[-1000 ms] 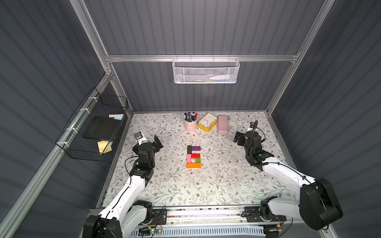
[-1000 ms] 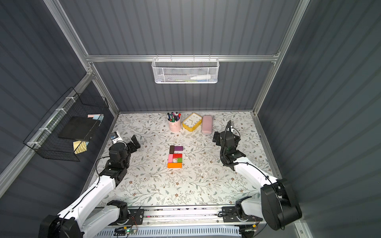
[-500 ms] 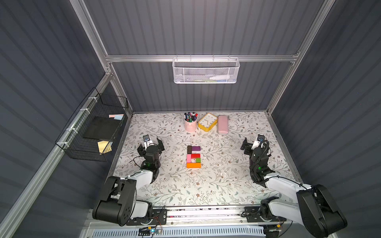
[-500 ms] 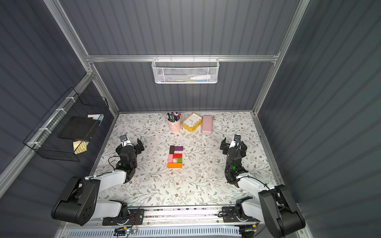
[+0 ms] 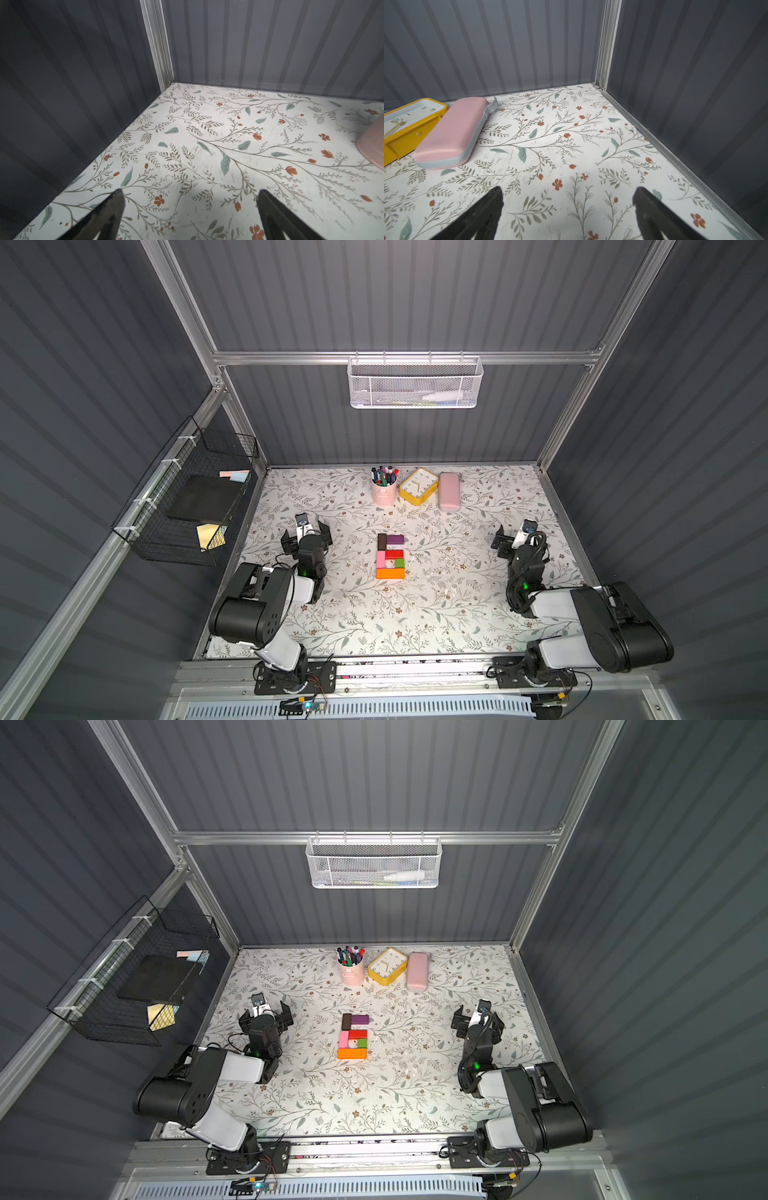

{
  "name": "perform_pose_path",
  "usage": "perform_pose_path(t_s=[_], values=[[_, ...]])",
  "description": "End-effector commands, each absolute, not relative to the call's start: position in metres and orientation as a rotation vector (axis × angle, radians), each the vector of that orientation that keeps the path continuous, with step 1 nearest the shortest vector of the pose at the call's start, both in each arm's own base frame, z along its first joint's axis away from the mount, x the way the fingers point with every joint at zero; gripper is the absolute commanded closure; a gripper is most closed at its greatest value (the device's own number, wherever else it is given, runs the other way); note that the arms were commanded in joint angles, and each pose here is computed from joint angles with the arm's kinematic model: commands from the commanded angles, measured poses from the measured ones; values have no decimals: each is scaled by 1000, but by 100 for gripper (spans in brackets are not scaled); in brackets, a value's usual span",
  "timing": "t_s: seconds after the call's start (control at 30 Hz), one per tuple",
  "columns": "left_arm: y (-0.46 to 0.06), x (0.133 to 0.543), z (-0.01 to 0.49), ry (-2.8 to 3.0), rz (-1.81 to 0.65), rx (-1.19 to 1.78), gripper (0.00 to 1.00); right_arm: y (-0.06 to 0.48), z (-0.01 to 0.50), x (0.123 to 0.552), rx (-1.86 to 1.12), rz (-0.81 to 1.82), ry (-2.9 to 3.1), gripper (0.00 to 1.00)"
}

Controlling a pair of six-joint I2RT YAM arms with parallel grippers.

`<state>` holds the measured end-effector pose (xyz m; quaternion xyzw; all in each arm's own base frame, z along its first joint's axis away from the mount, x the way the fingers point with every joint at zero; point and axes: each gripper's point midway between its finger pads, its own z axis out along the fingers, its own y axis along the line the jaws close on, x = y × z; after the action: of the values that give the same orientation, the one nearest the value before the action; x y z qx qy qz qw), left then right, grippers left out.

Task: Assemble the number 6 with building blocks
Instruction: Reset both arms

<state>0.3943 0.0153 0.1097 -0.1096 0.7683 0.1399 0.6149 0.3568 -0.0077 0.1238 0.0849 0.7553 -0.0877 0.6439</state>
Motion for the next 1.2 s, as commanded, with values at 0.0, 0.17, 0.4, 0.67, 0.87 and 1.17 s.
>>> perform_pose_path(t_s=[0.0, 0.17, 0.4, 0.67, 0.87, 1.17], values=[[15, 401, 123, 1720, 298, -239, 1, -1, 134, 363, 167, -85, 1677, 1], [11, 410, 114, 1734, 259, -198, 1, 3, 131, 373, 83, -50, 1671, 1], [28, 412, 110, 1755, 306, -301, 1, -2, 123, 381, 134, -25, 1745, 1], [30, 413, 109, 1759, 305, -303, 1, -2, 123, 381, 133, -24, 1745, 1], [30, 413, 109, 1759, 306, -304, 1, -2, 123, 381, 132, -25, 1746, 1], [30, 413, 109, 1759, 305, -304, 0, -1, 119, 387, 121, -1, 1768, 1]])
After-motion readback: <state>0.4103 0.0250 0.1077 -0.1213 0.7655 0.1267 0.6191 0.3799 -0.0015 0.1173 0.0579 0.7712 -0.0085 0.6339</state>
